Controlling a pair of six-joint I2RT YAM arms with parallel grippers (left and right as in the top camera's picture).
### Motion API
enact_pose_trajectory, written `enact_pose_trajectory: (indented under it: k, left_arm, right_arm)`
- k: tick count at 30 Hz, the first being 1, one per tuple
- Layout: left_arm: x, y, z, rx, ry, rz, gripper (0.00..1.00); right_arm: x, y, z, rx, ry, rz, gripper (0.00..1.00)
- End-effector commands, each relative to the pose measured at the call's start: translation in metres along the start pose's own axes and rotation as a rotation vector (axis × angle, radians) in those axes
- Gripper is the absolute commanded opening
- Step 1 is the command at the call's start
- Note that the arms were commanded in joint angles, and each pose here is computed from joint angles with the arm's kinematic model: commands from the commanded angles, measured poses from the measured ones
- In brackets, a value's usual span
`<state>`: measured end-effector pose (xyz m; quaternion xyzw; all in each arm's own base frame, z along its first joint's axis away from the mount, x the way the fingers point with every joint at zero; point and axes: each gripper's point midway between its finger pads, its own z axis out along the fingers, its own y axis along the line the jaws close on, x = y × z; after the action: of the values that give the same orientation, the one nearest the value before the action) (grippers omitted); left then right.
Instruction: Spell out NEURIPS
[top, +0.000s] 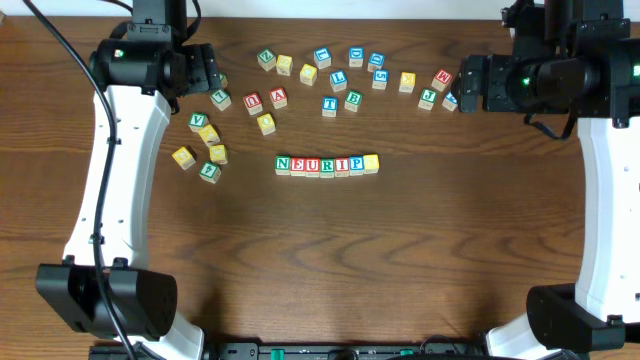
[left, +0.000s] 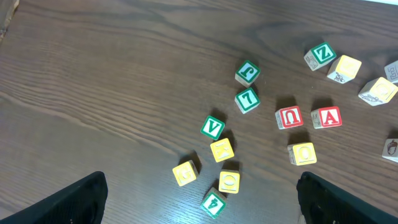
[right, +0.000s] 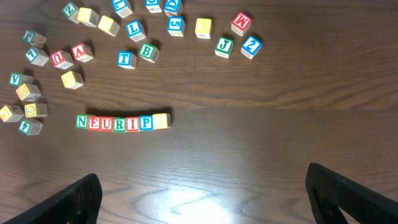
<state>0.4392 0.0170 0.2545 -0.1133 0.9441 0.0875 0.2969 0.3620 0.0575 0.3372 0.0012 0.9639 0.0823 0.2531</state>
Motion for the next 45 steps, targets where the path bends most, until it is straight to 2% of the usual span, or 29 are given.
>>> enact_pose_trajectory:
  k: [1, 9, 24, 34, 45]
  left_arm:
    - [-0.001, 0.004, 0.001, -0.016, 0.000, -0.002, 0.96]
    - [-0.001, 0.004, 0.001, -0.015, -0.001, -0.002, 0.96]
    - [-0.001, 0.004, 0.001, -0.015, -0.001, -0.002, 0.96]
    - [-0.001, 0.004, 0.001, -0.015, -0.001, -0.002, 0.96]
    - [-0.001, 0.004, 0.001, -0.015, -0.001, -0.002, 0.97]
  right_arm:
    - [-0.003, -0.002, -0.007, 0.009, -0.024, -0.005, 0.99]
    - [-0.013, -0.016, -0.017, 0.064, -0.087, -0.035, 0.99]
    - [-0.034, -0.042, -0.072, 0.084, -0.422, -0.084, 0.99]
    - [0.000, -0.054, -0.068, 0.080, -0.578, -0.081, 0.99]
    - [0.071, -0.058, -0.036, 0.077, -0.855, -0.130, 0.99]
